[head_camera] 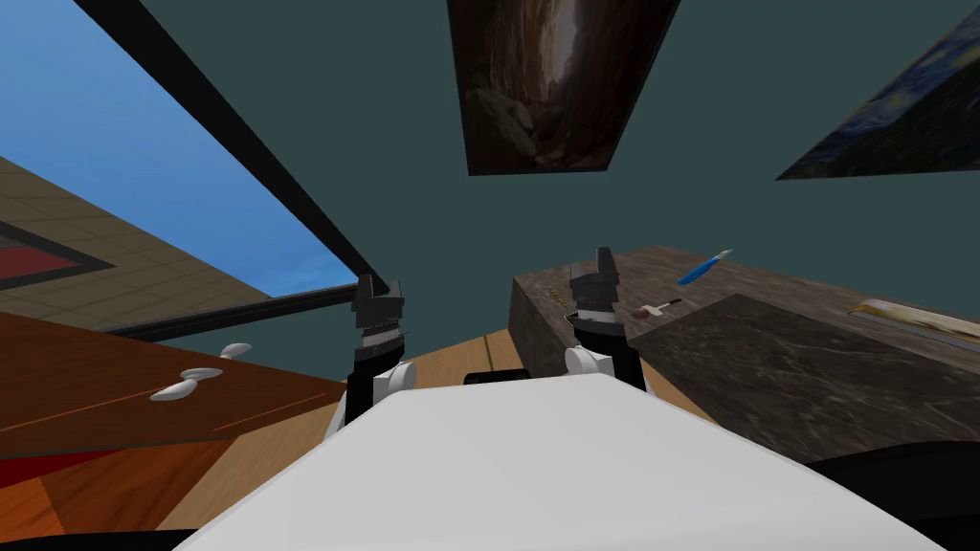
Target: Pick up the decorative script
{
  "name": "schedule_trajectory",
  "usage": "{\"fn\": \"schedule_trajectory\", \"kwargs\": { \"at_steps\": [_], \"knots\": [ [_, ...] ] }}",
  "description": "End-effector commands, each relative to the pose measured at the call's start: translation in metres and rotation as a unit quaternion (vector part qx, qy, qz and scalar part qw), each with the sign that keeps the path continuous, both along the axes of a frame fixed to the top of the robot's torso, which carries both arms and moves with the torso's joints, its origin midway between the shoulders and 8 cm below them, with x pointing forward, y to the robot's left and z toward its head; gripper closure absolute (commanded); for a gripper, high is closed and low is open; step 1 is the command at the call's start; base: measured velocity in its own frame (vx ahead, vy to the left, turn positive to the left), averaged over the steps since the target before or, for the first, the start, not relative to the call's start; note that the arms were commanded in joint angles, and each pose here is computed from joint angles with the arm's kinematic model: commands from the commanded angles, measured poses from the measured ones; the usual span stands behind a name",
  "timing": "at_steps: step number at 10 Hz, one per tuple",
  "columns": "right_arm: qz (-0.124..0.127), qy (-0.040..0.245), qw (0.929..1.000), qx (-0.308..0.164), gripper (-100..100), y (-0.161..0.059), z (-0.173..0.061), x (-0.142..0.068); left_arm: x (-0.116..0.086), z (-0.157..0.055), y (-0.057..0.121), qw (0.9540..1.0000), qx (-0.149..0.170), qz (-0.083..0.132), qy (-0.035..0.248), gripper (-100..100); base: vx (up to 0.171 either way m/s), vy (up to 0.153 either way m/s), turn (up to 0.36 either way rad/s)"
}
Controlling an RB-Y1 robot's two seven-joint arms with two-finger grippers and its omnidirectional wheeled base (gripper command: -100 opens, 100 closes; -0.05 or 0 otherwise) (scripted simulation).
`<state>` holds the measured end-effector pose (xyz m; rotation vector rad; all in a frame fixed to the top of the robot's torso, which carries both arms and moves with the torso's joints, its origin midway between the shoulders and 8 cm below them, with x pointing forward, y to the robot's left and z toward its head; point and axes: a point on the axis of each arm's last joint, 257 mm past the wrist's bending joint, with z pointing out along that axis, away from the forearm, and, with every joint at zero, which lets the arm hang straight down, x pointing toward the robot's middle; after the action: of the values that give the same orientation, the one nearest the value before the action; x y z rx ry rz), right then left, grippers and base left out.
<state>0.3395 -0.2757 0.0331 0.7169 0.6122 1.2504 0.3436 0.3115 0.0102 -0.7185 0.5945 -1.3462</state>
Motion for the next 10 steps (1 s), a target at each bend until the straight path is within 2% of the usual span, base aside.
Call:
{"fn": "schedule_trajectory", "kwargs": {
  "at_steps": [1,5,10],
  "knots": [
    [0.009,0.007,0.9997,-0.023,-100,0.006,-0.003,0.004,0.0,0.0,0.0,1.0,0.0,0.0,0.0,0,0.006,0.004,0.003],
    [0.024,0.032,0.9948,-0.094,-100,0.017,-0.018,0.02,0.0,0.0,0.0,1.0,0.0,0.0,0.0,0,0.025,0.015,0.004],
    [0.009,0.061,0.9817,-0.18,-100,0.015,-0.039,0.053,0.0,0.0,0.0,1.0,0.0,0.0,0.0,0,0.042,0.03,0.004]
  ]
}}
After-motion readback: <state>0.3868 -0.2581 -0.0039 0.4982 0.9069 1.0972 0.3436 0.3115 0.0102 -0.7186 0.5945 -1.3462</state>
